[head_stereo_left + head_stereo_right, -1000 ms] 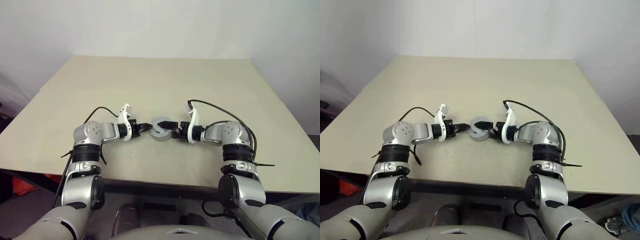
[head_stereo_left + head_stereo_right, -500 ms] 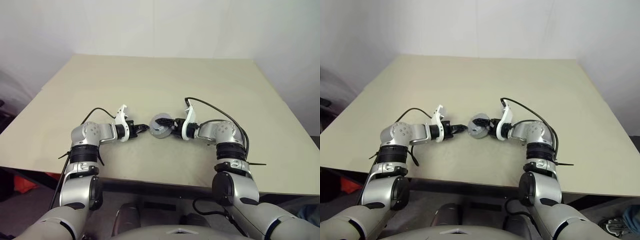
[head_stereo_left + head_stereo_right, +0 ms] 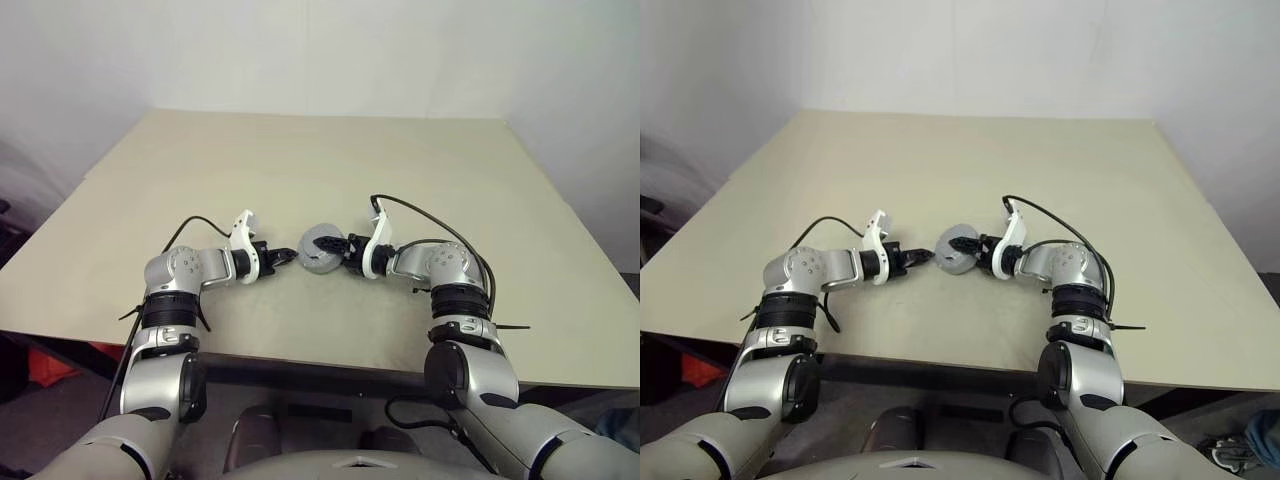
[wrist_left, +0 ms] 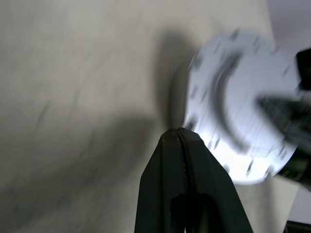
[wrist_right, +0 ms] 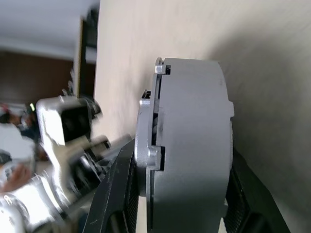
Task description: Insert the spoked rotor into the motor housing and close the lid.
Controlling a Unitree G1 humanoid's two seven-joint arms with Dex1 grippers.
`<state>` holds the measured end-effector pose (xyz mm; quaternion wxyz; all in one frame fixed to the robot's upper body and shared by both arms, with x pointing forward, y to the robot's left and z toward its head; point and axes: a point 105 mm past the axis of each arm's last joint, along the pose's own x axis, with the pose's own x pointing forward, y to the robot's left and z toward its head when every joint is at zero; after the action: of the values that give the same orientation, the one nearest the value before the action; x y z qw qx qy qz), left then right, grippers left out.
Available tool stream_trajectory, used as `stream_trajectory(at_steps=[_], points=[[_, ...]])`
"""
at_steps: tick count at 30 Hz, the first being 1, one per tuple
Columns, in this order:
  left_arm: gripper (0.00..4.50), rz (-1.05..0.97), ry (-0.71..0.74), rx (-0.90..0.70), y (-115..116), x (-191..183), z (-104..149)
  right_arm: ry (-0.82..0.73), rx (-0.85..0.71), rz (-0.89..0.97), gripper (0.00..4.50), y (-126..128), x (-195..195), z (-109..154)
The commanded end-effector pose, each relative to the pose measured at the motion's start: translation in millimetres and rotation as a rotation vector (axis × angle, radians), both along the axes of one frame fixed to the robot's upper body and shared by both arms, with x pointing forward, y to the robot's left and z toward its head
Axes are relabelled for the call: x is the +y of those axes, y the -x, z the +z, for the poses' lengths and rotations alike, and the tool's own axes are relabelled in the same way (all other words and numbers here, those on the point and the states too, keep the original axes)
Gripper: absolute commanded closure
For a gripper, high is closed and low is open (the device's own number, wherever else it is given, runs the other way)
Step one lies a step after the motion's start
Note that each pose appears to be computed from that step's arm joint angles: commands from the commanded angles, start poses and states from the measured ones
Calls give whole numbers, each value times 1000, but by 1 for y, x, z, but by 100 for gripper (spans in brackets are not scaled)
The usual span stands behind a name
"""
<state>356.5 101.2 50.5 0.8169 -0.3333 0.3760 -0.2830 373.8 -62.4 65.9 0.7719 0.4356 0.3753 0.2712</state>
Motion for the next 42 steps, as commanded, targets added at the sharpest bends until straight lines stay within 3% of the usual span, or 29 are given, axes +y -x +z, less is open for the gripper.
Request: stream_trajectory(at_steps=[1,7,13,16,21,24,27,33,42], points=[[450,62,51,-94,-11,9,18,-150,-112,-108,244,-28,-5,52],[450,128,84,-202,-16,21,32,-363,-129,-157,244,-43,9,103],[450,253,125,-318,-24,48,57,-465,-173,33,244,-18,28,131],[394,280,154,-392,-23,60,74,-456,-185,109,244,-6,32,132],[233,266,223,-464,-15,73,96,-415,-178,135,244,1,31,125],[135,232,286,-425,-9,71,96,-413,-180,137,244,1,30,124],[39,114,443,-326,7,54,98,-405,-186,147,244,2,32,125],[39,-24,582,-231,21,21,98,-409,-208,185,244,9,36,129],[39,0,752,-251,9,15,116,-384,-219,209,244,17,35,125]])
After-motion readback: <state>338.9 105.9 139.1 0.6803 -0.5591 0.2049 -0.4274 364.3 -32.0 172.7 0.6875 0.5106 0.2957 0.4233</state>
